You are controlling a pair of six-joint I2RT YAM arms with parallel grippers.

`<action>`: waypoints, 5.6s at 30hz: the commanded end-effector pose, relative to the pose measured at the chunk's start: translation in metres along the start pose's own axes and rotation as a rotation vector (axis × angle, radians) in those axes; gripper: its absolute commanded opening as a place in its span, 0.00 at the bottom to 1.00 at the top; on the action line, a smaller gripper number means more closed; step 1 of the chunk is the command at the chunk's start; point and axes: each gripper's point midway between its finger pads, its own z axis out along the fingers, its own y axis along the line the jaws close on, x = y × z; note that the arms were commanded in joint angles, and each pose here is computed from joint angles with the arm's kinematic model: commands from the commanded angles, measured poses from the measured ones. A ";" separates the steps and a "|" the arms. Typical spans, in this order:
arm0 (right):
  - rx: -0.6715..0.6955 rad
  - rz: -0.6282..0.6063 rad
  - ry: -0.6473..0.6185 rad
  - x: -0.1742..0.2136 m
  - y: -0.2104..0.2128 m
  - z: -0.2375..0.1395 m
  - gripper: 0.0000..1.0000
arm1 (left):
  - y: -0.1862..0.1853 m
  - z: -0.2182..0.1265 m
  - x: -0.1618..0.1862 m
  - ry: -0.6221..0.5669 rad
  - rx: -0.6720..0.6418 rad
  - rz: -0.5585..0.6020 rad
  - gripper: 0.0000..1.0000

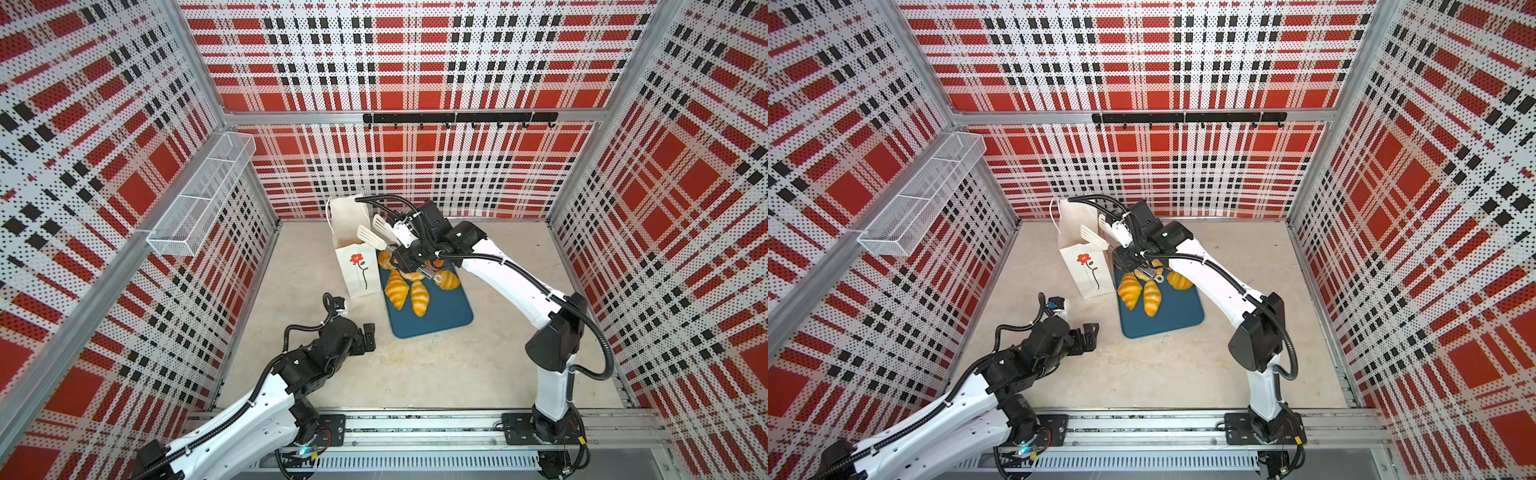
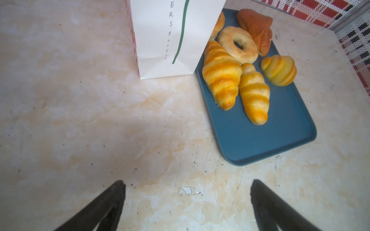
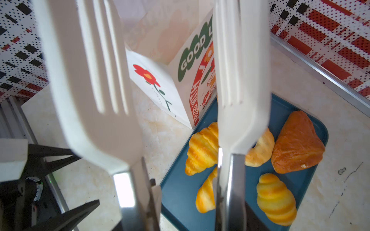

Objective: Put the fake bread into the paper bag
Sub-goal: 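Return the right gripper's tongs over the tray while the left gripper nears the bag, then lower the tongs with the right gripper toward the small striped bun, then position the open tongs with the right gripper around the small striped bun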

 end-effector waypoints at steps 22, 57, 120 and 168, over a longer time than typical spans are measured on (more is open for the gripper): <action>-0.118 0.174 -0.052 0.125 -0.033 -0.047 0.52 | -0.110 -0.012 -0.061 -0.115 0.432 0.033 0.99; 0.371 0.087 0.449 0.251 -0.127 -0.016 0.58 | -0.080 0.019 -0.013 -0.010 0.311 -0.015 0.99; 0.303 0.079 0.573 0.251 -0.119 -0.012 0.58 | -0.056 0.024 0.017 0.036 0.231 -0.006 0.99; 0.427 -0.031 0.647 0.239 -0.156 0.016 0.57 | -0.064 0.032 0.024 0.080 0.223 0.029 0.99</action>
